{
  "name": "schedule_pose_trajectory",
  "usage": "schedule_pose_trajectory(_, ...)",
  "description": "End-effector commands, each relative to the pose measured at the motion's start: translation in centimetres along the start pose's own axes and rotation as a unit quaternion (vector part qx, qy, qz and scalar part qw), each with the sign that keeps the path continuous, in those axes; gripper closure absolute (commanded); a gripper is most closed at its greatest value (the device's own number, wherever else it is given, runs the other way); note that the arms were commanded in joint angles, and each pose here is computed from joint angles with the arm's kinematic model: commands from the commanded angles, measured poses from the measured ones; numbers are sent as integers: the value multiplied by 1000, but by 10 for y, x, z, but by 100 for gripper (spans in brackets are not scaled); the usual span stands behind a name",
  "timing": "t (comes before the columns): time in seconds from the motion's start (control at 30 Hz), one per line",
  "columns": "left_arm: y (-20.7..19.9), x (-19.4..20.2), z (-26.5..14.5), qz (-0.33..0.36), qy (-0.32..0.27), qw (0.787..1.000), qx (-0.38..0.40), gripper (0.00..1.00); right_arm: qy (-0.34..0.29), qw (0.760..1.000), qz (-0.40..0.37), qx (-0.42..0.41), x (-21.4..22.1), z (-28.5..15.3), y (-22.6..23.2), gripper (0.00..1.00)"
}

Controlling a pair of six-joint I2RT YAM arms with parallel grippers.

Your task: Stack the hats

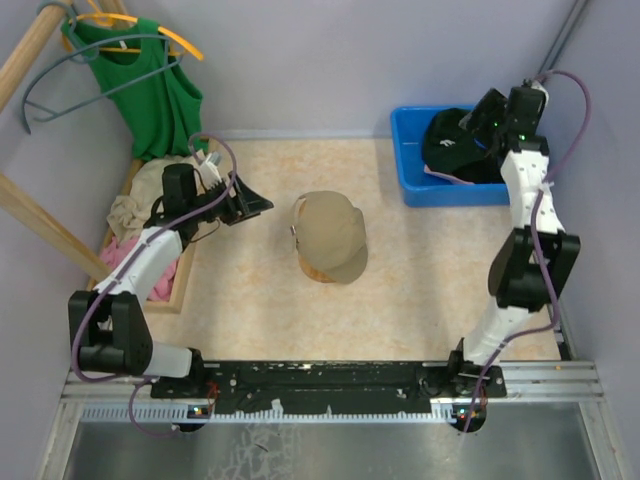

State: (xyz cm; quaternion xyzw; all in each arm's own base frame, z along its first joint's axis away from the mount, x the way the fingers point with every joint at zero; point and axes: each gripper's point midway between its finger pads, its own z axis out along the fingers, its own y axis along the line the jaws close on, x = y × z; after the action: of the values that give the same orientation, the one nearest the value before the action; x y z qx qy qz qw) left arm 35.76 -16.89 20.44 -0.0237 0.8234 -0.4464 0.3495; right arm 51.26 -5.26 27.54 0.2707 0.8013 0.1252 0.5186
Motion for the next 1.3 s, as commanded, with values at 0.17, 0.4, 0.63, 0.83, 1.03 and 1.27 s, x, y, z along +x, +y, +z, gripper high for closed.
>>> schedule_pose_trajectory(0.17,10,-19,-3,-1,-14,1000,-15,26,58,993,104,12,10,79,-28,22)
schedule_pose_trajectory(0.4,19,-20,-2,-7,-16,1000,-26,26,68,985,151,52,27,105,-57,26)
schedule_pose_trajectory(0.63,25,-24,3,-15,-16,999,-32,26,103,979,167,59,53,126,-68,27)
schedule_pose_trajectory(0.83,28,-27,8,-22,-14,999,-32,26,91,978,185,37,63,136,-68,29)
schedule_pose_trajectory(1.03,29,-31,10,-20,-14,999,-35,26,71,974,215,15,73,144,-68,37)
schedule_pose_trajectory(1.27,30,-34,10,-16,-14,999,-41,26,52,972,230,0,79,145,-61,53)
